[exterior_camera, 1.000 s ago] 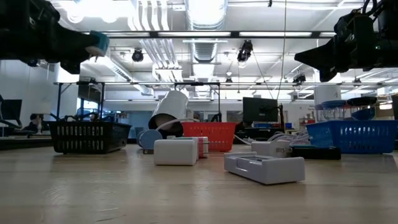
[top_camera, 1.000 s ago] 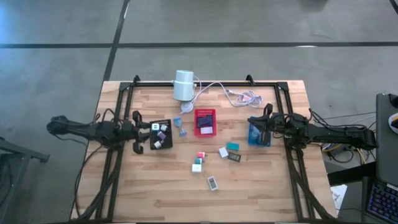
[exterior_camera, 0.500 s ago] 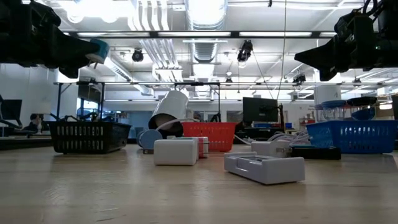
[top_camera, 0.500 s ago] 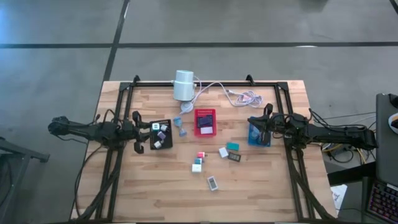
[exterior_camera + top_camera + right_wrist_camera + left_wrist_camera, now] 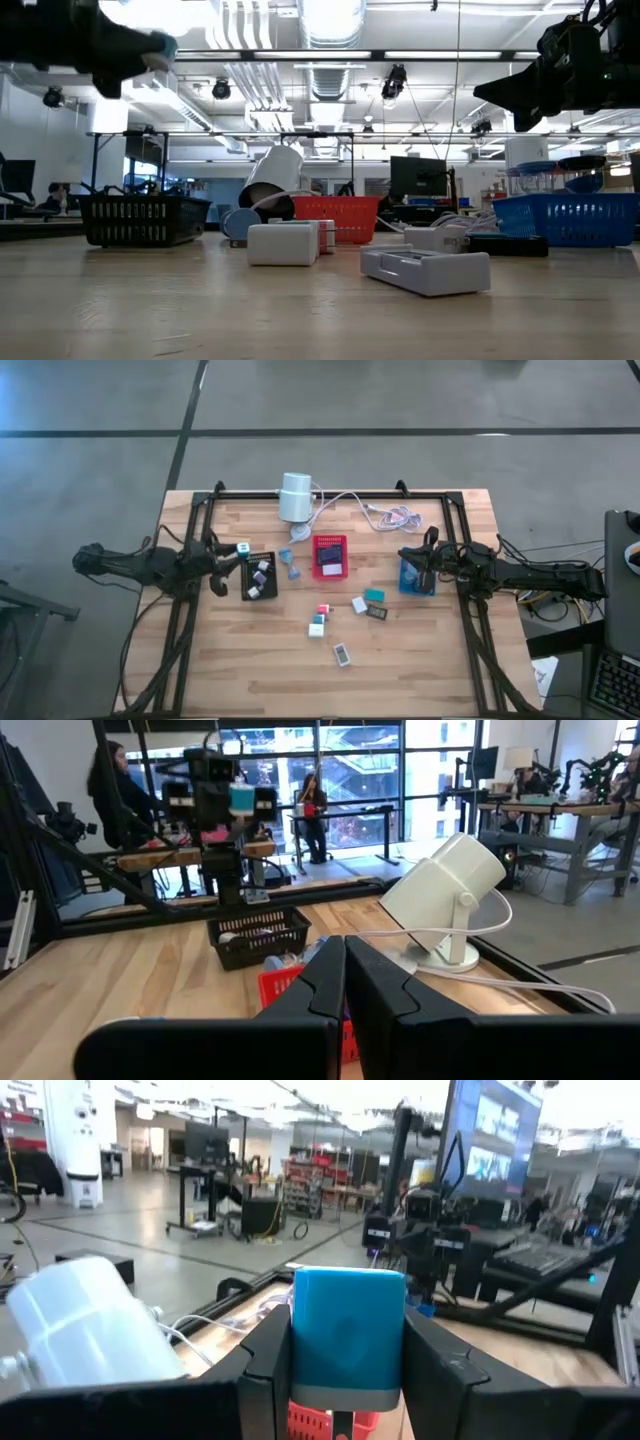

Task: Pick & Place Office items
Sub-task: Put the bottom blue charger adapter into the black basket

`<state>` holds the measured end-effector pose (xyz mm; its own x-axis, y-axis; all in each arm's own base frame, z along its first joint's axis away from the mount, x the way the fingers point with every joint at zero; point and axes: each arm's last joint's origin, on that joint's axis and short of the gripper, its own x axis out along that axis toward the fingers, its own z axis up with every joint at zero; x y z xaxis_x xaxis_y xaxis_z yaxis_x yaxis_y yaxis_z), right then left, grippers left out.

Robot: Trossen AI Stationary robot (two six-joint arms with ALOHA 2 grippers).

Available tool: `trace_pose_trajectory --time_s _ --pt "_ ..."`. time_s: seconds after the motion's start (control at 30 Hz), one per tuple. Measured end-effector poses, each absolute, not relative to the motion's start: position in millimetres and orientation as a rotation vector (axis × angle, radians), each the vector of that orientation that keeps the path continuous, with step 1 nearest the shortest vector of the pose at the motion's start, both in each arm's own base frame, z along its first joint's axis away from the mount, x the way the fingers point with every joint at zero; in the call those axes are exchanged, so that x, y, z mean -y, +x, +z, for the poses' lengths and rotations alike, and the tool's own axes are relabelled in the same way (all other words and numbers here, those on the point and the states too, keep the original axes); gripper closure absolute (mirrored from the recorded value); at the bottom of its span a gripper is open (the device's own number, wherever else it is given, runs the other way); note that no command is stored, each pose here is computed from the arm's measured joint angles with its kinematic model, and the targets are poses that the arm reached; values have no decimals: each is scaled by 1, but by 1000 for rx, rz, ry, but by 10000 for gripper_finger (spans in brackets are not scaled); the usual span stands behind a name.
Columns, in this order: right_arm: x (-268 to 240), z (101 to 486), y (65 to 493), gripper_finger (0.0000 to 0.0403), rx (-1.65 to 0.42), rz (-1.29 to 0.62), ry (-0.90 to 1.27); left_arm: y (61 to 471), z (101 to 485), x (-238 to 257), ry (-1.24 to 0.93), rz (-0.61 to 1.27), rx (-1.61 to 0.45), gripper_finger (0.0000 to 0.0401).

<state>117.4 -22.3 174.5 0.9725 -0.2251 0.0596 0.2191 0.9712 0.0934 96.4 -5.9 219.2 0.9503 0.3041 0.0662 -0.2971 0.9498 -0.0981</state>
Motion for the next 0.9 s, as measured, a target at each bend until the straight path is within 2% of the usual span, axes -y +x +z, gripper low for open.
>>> trace_pose_trajectory --time_s 0.1,0.23,0.43,0.6,0.9 --pt "22 174 117 394 70 -224 88 100 239 7 -72 312 -9 278" --pt "22 174 117 394 70 -224 91 112 260 9 -41 330 -225 278" --pt "22 174 117 394 70 -217 94 139 270 14 -9 435 -592 278" --pt "22 174 117 394 70 -217 94 161 259 16 9 509 -825 278" --pt "22 174 117 394 70 -217 94 187 217 17 3 496 -1000 278"
